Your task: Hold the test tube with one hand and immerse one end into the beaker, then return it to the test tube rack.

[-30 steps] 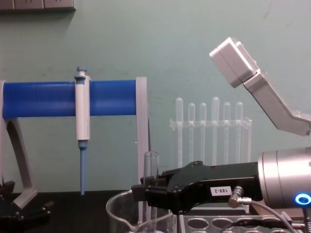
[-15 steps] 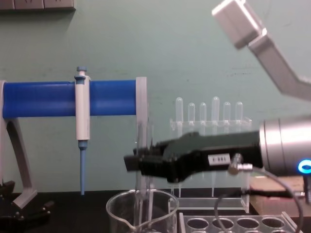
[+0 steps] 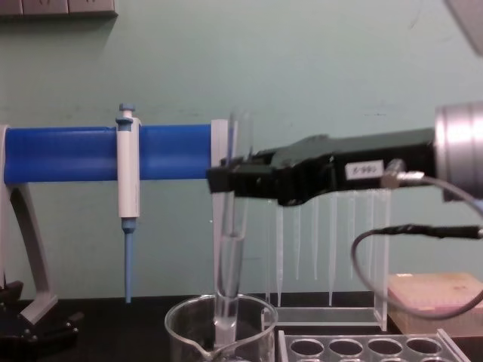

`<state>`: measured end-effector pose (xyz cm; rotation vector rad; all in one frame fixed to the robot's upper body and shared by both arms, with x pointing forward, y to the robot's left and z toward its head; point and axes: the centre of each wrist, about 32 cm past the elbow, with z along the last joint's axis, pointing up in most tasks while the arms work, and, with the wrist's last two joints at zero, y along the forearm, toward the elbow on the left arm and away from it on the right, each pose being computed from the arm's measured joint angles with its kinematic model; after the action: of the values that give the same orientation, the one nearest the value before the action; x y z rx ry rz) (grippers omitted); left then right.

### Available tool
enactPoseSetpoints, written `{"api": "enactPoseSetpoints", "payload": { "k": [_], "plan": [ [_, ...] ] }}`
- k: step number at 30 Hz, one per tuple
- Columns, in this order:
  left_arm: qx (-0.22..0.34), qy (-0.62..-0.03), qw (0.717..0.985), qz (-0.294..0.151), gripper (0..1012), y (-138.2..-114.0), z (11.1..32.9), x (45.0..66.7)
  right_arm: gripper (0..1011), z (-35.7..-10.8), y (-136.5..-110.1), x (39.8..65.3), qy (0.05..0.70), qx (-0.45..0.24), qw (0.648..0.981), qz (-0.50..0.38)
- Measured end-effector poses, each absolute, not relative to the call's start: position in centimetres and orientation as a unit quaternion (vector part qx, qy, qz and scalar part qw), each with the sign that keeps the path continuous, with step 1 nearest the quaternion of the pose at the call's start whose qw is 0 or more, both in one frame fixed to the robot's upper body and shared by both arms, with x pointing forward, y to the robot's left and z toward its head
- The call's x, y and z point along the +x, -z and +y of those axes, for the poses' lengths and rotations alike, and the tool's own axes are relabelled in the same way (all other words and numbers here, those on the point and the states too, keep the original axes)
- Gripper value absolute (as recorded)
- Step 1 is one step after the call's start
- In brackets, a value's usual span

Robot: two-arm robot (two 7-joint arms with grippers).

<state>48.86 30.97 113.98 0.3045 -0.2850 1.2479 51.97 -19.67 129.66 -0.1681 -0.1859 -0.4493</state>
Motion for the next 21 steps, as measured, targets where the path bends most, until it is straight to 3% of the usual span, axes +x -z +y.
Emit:
{"api": "enactPoseSetpoints", "payload": {
  "k": [9,21],
  "plan": [
    [0.141,-0.58,0.791,-0.132,1000,-114.0,31.0,48.9,236,-22.4,-131.4,50.5,0.246,-0.076,0.962,-0.092],
    [0.141,-0.58,0.791,-0.132,1000,-114.0,31.0,48.9,236,-26.1,-131.0,48.0,0.277,-0.083,0.954,-0.079]
  ]
}}
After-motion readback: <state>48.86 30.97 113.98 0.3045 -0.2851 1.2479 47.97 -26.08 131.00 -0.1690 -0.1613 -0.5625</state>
